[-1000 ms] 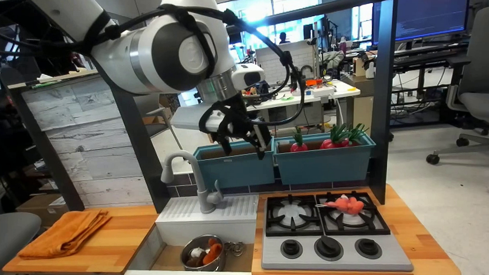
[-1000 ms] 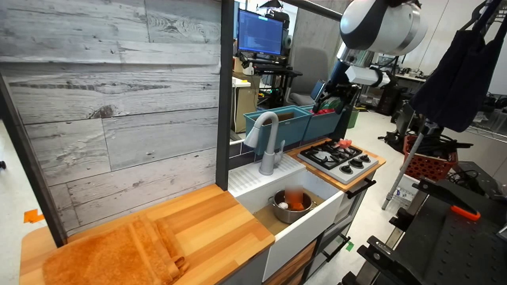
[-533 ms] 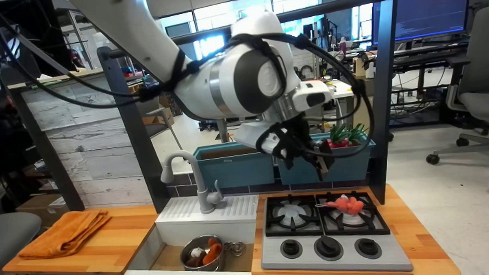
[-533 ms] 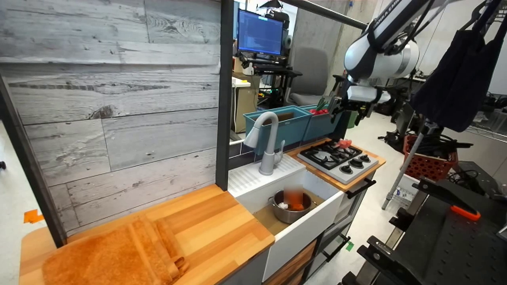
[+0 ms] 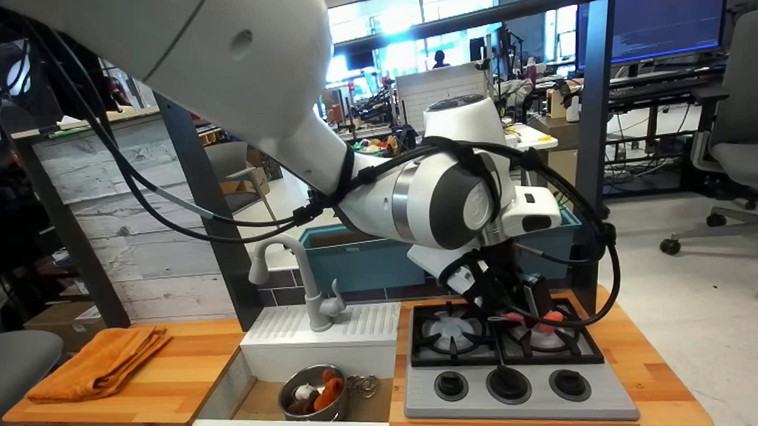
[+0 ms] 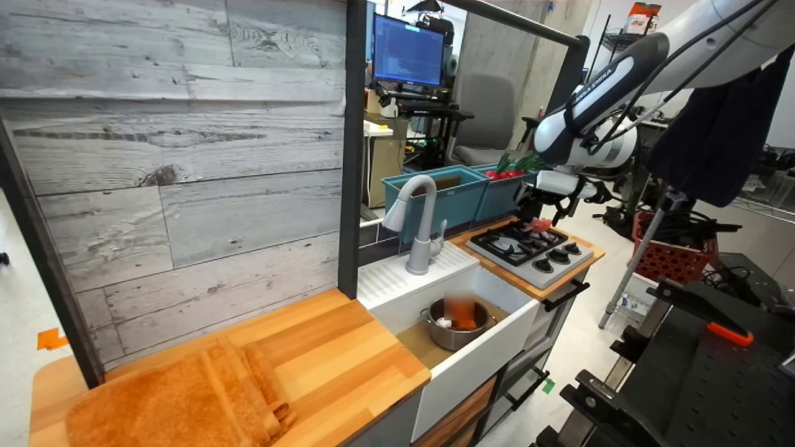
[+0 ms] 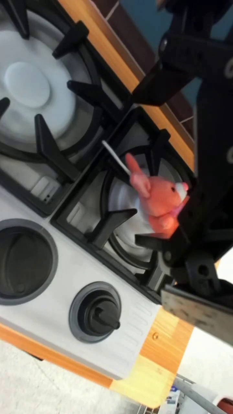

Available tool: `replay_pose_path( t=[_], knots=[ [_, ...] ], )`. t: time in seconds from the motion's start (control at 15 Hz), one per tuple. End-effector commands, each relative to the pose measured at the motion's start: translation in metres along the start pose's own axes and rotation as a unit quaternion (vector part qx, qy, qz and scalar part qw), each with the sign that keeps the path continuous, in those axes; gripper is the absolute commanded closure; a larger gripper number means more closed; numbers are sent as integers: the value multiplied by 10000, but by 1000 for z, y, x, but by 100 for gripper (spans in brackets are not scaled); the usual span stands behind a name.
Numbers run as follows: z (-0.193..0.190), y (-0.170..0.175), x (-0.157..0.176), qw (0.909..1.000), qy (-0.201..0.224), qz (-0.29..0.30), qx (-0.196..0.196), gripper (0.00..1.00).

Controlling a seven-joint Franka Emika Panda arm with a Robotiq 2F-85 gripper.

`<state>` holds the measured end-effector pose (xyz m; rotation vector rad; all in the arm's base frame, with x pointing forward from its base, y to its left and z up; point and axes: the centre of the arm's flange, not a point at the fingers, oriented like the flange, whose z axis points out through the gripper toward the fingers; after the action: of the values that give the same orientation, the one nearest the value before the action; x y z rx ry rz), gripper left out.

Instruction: Pick up the plush toys on the stove and put them in the sink, then wipe the counter

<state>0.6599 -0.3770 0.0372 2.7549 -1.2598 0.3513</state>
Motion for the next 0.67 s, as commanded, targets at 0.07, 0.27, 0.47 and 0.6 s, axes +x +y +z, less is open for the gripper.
replay_pose_path(
  t=[0.07,0.27,0.47,0.6],
  knots=[
    [32,-26,59,9988,348,66,346,0],
    [45,-31,64,9986,413,54,332,0],
    [62,-29,62,9991,316,114,254,0],
    [66,-23,58,9993,267,173,220,0]
  ],
)
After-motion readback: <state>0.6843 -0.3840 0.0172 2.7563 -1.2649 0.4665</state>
